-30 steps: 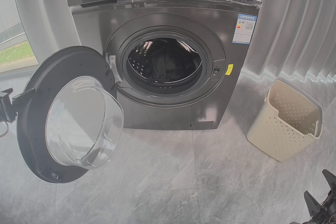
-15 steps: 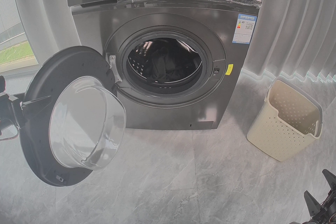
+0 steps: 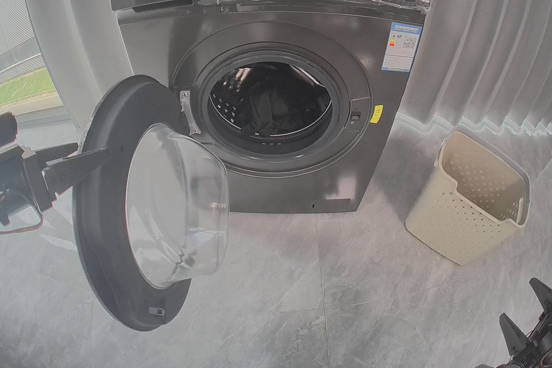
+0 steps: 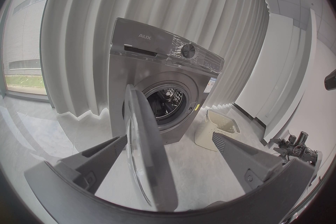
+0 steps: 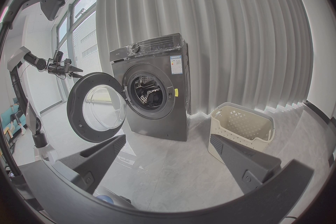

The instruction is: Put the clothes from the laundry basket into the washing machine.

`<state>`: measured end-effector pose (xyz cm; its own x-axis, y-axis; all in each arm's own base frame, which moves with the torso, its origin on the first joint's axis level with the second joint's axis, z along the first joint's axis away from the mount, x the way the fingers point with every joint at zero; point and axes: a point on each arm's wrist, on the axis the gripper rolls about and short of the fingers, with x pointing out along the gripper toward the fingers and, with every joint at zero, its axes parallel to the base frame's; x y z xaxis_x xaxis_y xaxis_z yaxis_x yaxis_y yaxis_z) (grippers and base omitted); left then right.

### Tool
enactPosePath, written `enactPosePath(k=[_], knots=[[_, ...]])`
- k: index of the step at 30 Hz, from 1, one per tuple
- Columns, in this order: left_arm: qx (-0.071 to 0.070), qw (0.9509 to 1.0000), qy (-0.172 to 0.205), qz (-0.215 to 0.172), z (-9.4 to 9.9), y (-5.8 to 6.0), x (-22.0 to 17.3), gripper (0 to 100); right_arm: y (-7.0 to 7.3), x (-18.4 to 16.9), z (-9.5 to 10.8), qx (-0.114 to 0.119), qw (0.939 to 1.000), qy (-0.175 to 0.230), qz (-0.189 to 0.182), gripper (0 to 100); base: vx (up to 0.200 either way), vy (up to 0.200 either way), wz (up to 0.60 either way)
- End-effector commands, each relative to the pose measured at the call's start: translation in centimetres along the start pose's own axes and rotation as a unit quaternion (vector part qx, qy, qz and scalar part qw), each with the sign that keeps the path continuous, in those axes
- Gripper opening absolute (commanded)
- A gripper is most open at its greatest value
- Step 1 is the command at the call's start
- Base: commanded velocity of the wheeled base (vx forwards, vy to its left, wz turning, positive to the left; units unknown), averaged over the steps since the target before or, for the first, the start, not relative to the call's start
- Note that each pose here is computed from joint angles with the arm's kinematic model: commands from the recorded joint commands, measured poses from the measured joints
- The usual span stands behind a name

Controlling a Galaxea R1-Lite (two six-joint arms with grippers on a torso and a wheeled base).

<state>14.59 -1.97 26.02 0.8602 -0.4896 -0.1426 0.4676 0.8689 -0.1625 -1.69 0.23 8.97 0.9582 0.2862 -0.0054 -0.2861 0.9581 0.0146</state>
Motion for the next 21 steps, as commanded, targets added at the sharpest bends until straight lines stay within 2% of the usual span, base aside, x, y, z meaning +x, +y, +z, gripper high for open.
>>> enactPosePath(k=[1,5,11,16,17,18,21], knots=[[0.004,1.0,-0.007,-0.004,0.0,-0.4,-0.5,100,0.0,0.1,-0.5,0.002,1.0,0.009,0.0,100,0.0,0.0,0.0],[0.005,0.9999,0.006,0.01,-0.9,-0.1,-0.4,100,0.0,0.1,-0.5,0.002,1.0,0.009,0.0,100,0.0,0.0,0.0],[0.002,0.9996,0.028,0.003,-2.2,-0.1,-0.1,100,0.0,0.1,-0.5,0.002,1.0,0.009,0.0,100,0.0,0.0,0.0],[0.003,0.9971,0.045,-0.061,-2.5,-1.6,0.9,100,0.0,0.1,-0.5,0.002,1.0,0.009,0.0,100,0.0,0.0,0.0],[0.003,0.9971,0.045,-0.061,-2.5,-1.6,0.9,100,0.0,0.1,-0.5,0.002,1.0,0.009,0.0,100,0.0,0.0,0.0],[0.005,0.9951,0.05,-0.086,-2.4,-2.3,1.4,100,0.0,0.1,-0.5,0.002,1.0,0.009,0.0,100,0.0,0.0,0.0],[0.001,0.9905,0.056,-0.125,-2.5,-3.4,2.3,100,0.0,0.1,-0.5,0.002,1.0,0.009,0.0,100,0.0,0.0,0.0]])
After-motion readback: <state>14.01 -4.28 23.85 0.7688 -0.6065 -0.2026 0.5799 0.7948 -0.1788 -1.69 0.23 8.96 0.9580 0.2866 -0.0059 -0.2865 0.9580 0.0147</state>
